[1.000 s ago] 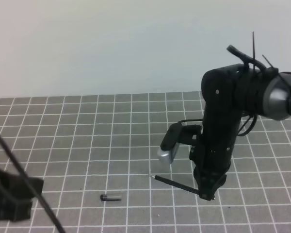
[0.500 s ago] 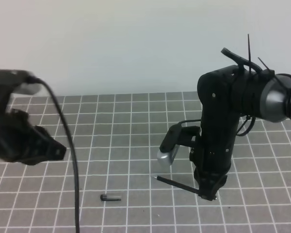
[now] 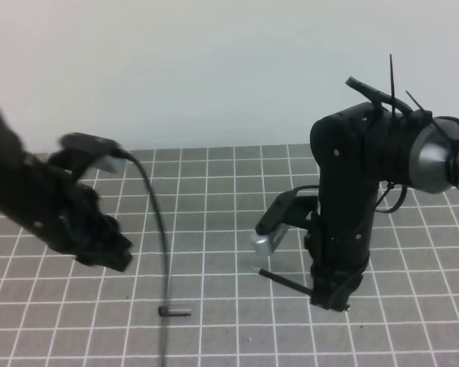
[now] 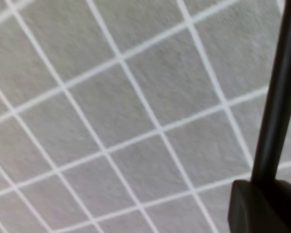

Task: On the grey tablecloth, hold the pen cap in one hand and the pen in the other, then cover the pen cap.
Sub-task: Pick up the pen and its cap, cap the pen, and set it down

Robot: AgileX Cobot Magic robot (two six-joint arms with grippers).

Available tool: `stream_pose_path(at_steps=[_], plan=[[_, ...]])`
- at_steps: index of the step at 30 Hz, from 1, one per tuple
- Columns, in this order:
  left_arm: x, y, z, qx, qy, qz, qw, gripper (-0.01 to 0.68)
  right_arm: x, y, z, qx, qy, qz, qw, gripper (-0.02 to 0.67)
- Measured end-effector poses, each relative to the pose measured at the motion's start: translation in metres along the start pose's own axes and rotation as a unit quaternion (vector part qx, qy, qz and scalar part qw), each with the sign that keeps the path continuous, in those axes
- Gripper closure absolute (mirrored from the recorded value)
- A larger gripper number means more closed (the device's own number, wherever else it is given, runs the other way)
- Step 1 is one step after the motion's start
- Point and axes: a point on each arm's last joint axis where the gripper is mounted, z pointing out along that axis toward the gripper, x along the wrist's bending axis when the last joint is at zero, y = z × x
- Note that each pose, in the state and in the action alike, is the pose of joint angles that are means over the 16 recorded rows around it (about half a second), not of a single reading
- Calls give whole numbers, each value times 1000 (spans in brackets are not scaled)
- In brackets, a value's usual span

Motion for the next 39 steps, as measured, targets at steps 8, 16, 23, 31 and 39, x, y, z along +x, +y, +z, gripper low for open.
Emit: stream_pose_path(at_steps=[8,16,23,31,39], plan=[[-33,9,25,42,53,161,985,303,-6,-2,-2,3,-33,-5,999,584],[-47,13,54,85,64,294,950,215,-10,-5,-5,12,-59,7,998,584],[-39,12,79,120,58,371,919,210,-16,-8,-7,18,-80,24,996,584],[-29,12,102,145,56,428,890,227,-26,-13,-8,14,-89,46,995,584],[-22,11,122,157,48,451,877,266,-35,-19,-9,10,-88,67,994,585]])
